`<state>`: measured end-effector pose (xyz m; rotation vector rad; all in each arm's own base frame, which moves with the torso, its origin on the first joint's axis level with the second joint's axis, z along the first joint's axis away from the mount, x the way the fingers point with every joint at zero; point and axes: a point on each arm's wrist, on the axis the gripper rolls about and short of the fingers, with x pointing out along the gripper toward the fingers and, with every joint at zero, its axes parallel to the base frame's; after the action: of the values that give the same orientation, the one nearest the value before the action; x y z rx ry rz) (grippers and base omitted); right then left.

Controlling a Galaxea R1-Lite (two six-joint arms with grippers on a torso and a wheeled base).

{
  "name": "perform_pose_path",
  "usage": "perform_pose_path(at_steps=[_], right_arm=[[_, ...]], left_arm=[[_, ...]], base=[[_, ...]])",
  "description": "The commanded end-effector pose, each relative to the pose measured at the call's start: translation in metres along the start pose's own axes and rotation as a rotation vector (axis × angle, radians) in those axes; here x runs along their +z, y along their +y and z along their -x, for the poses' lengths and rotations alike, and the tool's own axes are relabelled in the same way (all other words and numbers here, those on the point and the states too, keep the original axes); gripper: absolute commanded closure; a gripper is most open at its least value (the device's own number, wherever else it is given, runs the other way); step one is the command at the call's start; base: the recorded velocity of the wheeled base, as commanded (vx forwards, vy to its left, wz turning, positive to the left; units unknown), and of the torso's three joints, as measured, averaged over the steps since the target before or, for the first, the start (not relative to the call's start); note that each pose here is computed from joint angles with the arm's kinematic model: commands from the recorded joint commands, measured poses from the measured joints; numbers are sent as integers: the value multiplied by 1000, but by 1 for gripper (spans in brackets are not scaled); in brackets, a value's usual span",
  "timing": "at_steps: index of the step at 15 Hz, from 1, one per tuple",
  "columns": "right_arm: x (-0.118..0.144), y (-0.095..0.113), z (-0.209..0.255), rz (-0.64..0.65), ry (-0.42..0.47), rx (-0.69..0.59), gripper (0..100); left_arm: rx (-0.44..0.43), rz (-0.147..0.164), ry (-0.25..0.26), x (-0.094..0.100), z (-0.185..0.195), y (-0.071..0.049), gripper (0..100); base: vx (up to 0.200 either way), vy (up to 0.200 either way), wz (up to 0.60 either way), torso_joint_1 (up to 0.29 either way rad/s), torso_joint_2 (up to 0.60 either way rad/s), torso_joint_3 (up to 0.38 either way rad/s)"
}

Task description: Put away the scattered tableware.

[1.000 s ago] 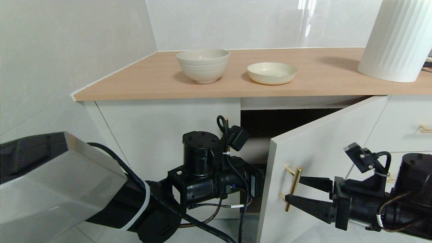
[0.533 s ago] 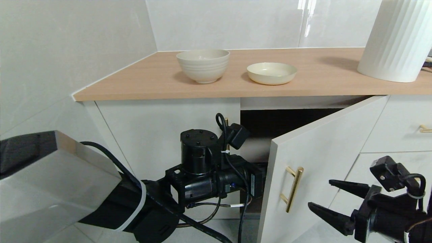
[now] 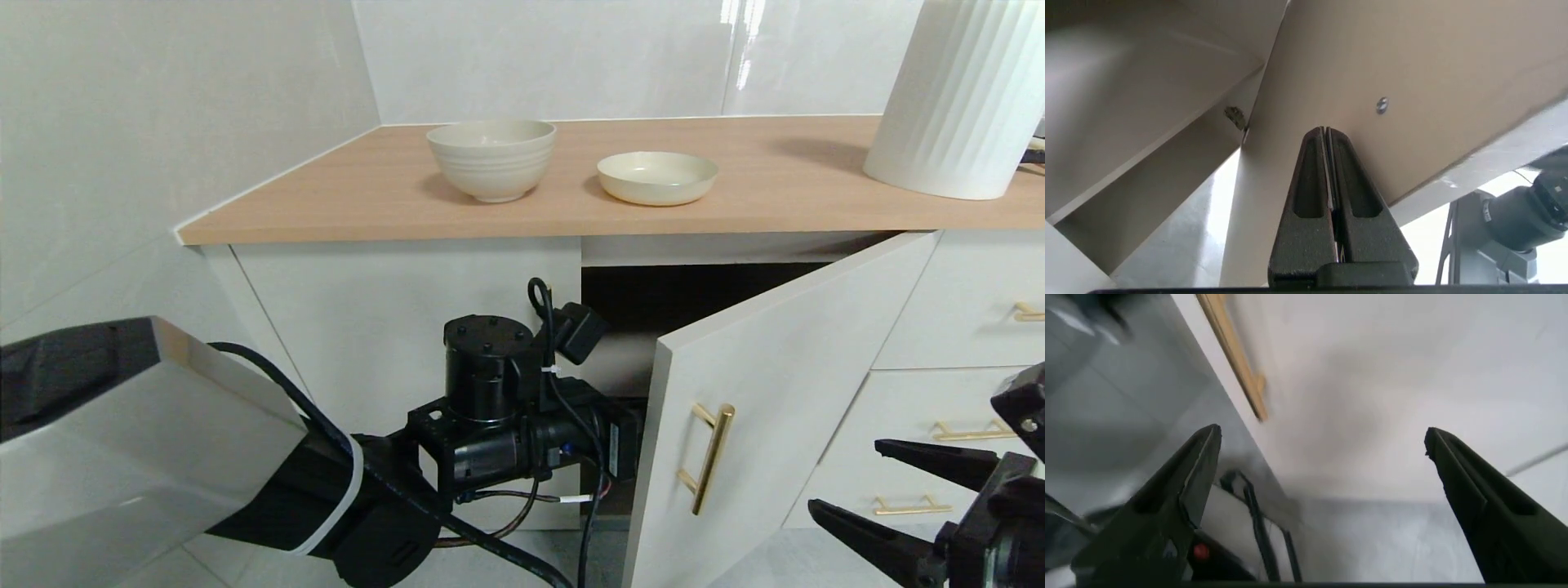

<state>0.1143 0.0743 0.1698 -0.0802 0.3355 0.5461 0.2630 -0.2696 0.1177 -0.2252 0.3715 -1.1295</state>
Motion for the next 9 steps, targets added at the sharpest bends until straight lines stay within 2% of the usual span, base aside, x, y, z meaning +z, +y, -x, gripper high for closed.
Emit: perform_pose_path(at_steps=[1,2,4,6,7,9], right_arm=[[7,0,12,-2,-61,4,0],[5,0,12,-1,-44,5,0],[2,0,15,-1,-23,5,0],[5,0,26,0,-59,12,0],[8,0,30,-1,-75,12,0],[10,0,34,0,-73,14,0]], left_arm=[[5,7,7,-3,-1,1,100],[6,22,9,-4,-5,4,100],[10,22,1,-1,-18,6,100],[10,29,38,-1,-25,-5,100],[-2,23,36,0,-28,-11,100],[-14,16,32,0,-33,-18,100]], base=[[0,0,0,0,0,0],[-200,0,0,-2,7,7],[-200,0,0,7,0,0],[-200,0,0,0,5,2],[-200,0,0,2,-2,-2],[0,0,0,0,0,0]])
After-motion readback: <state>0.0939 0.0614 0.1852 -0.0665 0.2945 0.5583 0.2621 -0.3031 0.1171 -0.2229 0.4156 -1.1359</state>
